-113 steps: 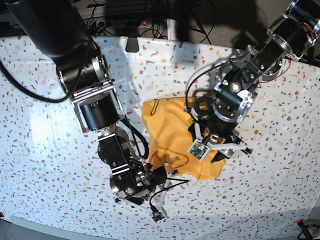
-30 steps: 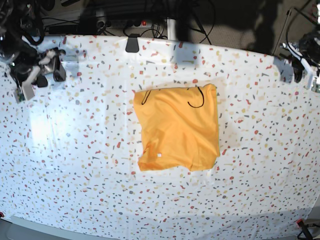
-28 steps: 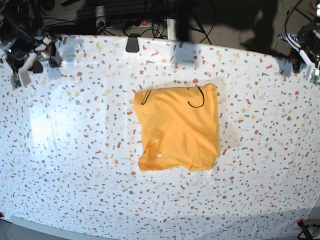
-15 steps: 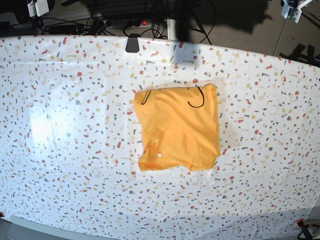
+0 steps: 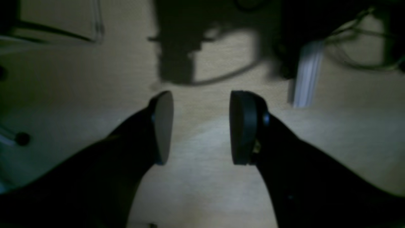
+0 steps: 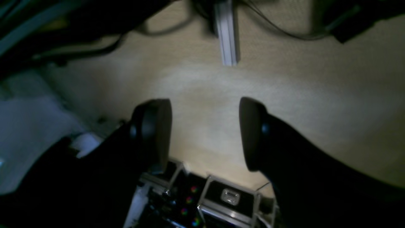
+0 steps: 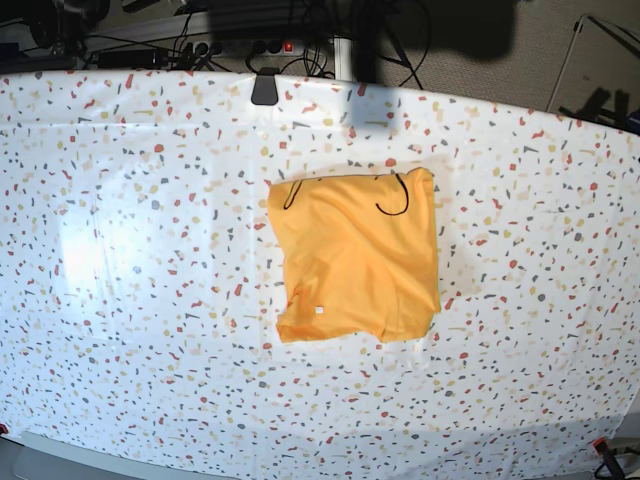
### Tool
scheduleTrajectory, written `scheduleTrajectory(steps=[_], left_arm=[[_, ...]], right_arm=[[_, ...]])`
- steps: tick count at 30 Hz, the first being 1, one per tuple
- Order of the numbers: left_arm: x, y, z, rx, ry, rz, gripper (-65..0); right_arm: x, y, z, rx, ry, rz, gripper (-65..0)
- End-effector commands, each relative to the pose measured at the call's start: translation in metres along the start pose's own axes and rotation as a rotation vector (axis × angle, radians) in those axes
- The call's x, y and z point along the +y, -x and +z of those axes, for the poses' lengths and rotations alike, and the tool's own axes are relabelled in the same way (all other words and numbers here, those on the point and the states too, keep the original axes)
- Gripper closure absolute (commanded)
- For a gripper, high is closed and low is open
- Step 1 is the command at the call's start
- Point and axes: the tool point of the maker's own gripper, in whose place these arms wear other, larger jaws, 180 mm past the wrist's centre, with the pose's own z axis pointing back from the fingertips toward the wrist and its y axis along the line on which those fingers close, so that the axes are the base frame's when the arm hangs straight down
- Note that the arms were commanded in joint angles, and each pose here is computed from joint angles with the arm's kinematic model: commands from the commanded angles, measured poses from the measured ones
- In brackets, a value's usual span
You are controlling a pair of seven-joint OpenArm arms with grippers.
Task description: Fold the T-shirt properly
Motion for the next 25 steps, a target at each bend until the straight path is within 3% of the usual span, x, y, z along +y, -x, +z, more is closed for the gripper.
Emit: scheduleTrajectory(steps=[1,4,10,15,25], left_arm=[[0.005,0.011,-0.001,0.032,-0.015,0.003,-27.5],[-0.013,0.028,-0.007,0.089,0.001,0.04,-27.5],[-0.028,0.019,-0.01,0.072,0.023,0.048,-27.5],[-0.031,0.014,-0.01,0.095,0.032,0.041,-27.5],[-0.034,-0.007,-0.012,0.009,0.038,0.038,-27.5]], right_arm=[[-0.006,-0.004,-0.003,0.009,0.015,0.033,-34.0],[-0.015,-0.022,-0.017,0.011,0.066,0.064,-34.0],[-0.014,-0.057,-0.018,-0.008,0.081,0.063,-34.0],[-0.013,-0.063,-0.018,-0.016,0.08,0.066,-34.0],[-0.005,-0.07,-0.018,-0.061,0.031,-0.016,-34.0]])
